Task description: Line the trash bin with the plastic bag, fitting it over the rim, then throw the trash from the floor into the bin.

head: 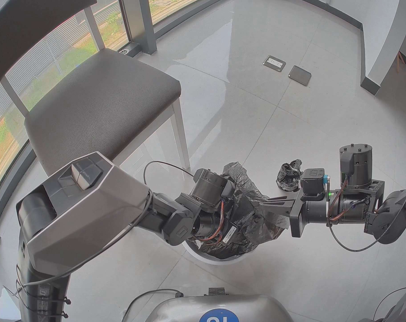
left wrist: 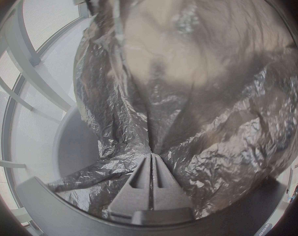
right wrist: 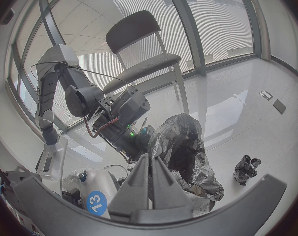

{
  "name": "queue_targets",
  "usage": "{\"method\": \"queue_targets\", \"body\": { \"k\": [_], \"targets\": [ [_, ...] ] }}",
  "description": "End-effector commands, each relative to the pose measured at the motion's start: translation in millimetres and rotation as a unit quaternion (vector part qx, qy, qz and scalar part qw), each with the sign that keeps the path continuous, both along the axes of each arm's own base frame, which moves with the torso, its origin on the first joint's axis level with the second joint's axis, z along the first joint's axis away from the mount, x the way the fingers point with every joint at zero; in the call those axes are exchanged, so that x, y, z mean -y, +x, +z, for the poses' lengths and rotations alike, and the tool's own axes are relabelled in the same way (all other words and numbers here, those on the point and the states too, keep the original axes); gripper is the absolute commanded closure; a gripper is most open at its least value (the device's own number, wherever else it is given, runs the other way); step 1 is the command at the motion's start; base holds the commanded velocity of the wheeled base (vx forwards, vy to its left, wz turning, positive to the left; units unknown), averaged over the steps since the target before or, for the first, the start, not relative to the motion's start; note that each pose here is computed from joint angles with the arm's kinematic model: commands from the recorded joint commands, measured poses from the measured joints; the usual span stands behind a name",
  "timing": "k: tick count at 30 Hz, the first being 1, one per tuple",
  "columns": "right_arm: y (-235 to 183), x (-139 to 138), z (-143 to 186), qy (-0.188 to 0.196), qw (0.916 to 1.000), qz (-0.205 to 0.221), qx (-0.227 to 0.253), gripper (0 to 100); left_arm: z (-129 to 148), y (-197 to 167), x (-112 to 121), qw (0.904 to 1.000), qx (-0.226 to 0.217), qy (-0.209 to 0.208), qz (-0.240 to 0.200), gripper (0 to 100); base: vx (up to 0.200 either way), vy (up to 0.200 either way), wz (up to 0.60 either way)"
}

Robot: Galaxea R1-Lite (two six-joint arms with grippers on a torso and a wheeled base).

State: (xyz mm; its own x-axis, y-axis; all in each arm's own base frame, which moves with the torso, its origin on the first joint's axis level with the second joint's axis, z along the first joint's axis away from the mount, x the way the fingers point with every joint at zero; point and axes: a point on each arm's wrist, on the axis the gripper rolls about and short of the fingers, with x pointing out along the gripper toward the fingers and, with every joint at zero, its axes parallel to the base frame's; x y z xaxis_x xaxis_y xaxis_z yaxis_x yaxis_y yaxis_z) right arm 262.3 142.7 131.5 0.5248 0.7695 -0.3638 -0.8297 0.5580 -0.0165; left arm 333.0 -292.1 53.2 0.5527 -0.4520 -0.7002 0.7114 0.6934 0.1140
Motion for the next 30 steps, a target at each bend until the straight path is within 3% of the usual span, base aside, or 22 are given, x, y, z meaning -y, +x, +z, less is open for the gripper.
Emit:
{"method": "queue_targets", "body": {
  "k": [1,30],
  "targets": [
    [-1,0,2,0.001,1.0,0.001,0.003,100,-2,-1,3,1.0,0.0,0.0,-0.003,100,0.0,0.0,0.0],
    [-10,-15,13,0.011,0.9992,0.032,0.022,100,-3,-9,16,0.9996,-0.015,0.011,-0.022,100,0.0,0.0,0.0]
  ]
}}
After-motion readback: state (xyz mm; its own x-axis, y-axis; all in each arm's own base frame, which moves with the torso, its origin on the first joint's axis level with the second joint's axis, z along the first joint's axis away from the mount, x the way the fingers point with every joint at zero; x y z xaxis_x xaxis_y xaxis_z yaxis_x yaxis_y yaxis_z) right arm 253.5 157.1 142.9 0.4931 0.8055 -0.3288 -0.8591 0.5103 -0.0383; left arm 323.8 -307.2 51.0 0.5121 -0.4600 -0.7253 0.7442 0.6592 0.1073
